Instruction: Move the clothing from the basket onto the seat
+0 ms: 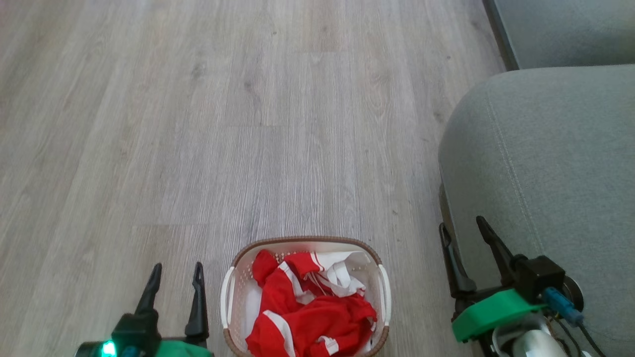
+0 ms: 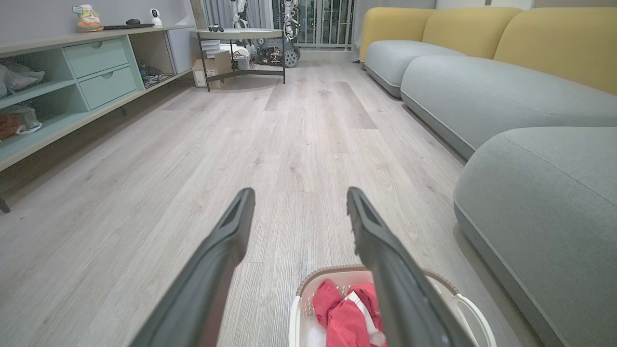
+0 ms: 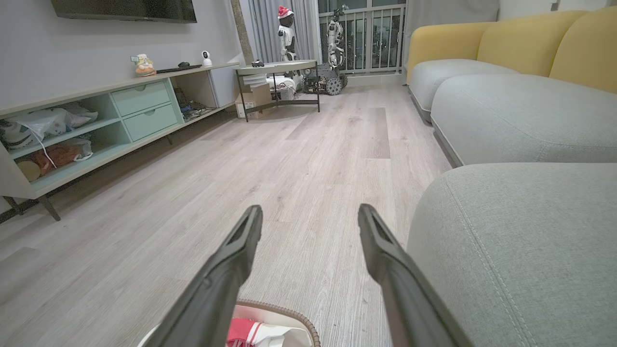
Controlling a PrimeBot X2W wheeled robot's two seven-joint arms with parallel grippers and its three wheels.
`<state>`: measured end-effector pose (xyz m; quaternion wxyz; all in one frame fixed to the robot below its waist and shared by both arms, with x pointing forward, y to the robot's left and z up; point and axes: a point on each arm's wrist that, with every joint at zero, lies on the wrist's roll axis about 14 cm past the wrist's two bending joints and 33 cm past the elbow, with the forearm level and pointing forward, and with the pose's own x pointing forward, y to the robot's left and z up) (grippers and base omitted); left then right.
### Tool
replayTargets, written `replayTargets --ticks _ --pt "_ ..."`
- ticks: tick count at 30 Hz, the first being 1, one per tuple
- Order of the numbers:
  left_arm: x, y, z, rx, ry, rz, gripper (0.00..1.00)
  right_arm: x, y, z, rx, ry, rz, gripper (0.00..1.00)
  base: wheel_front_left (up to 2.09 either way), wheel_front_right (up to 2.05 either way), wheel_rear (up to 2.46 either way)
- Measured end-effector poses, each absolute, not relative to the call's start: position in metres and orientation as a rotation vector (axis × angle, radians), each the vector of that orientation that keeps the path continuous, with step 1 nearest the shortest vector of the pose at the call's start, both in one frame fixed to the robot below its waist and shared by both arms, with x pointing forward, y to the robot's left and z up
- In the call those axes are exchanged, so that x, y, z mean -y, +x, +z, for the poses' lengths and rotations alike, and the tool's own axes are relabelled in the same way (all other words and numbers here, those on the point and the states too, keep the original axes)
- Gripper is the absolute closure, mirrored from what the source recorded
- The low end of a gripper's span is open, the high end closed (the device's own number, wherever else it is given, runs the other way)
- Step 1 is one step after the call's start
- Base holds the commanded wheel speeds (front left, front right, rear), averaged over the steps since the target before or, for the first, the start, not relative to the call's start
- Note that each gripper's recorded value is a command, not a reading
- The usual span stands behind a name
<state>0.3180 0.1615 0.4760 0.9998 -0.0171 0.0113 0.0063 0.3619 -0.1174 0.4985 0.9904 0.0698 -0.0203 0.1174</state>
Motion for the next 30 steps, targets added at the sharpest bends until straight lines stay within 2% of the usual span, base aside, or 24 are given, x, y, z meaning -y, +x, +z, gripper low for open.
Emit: replayTargets --ticks 7,14,30 --pt "-0.150 0.325 0.459 -0.080 -0.038 -0.033 0.00 0.125 0.371 0.494 0.031 0.141 0.211 0.00 0.00 0.00 0.00" --pt "-0.120 0.366 0.437 -0.142 -0.025 -0.151 0.00 0.140 0.406 0.498 0.061 0.118 0.167 0.00 0.00 0.00 0.00" --pt "-0.038 0.418 0.319 -0.447 0.030 -0.464 0.00 0.172 0.475 0.453 0.019 0.061 0.079 0.00 0.00 0.00 0.00"
